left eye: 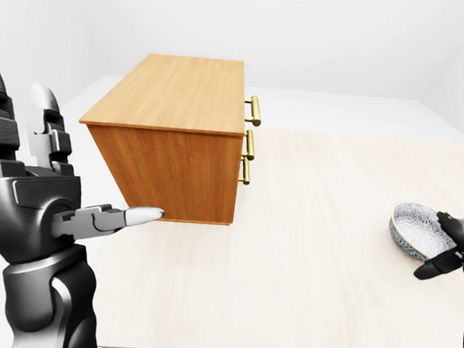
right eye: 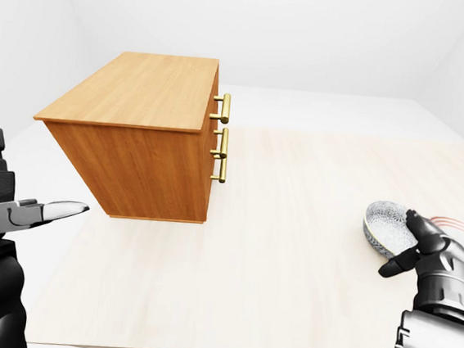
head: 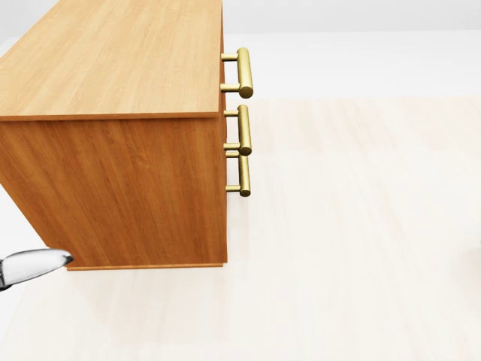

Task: Put the bowl on top of the cabinet.

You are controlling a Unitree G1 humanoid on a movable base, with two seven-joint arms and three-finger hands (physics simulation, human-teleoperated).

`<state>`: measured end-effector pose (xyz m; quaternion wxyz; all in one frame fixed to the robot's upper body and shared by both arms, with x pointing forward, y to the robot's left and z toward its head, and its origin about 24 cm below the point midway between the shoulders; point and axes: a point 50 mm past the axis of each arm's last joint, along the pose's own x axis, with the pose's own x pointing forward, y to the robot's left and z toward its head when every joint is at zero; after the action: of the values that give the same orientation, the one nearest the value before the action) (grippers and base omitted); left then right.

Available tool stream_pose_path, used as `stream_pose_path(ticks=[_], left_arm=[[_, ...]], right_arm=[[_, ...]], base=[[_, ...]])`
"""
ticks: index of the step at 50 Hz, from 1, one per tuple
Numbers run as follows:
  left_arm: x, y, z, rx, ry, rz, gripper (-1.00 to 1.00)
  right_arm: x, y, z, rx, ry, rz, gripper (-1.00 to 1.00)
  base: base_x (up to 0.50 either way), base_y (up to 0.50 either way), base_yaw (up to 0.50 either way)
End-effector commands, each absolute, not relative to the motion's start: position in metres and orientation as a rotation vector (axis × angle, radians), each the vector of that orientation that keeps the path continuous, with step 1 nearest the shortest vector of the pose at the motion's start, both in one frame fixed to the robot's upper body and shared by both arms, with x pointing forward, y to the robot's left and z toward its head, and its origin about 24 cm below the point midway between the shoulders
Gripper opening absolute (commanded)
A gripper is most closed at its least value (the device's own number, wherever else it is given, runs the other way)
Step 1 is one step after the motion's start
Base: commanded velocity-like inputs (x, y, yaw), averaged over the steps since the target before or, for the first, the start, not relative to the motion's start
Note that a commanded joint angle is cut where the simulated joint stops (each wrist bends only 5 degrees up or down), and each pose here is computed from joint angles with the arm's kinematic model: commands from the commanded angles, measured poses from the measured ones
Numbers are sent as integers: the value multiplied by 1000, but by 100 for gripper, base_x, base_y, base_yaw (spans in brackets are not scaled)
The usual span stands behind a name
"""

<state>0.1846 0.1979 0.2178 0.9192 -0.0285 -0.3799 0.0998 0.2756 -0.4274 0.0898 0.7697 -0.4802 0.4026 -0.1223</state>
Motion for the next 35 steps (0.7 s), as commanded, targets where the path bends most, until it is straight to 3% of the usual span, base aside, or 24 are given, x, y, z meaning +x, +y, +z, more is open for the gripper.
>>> stream_pose_path(ticks=[1, 35], left_arm=[[186, 197, 216, -58, -773, 204, 100], [186, 197, 215, -55, -766, 202, 100]], right_arm=[[274, -427, 85, -1034, 899, -261, 100], [282, -408, 65, -1008, 894, -228, 100]], base=[[0, 0, 0], [0, 0, 0]])
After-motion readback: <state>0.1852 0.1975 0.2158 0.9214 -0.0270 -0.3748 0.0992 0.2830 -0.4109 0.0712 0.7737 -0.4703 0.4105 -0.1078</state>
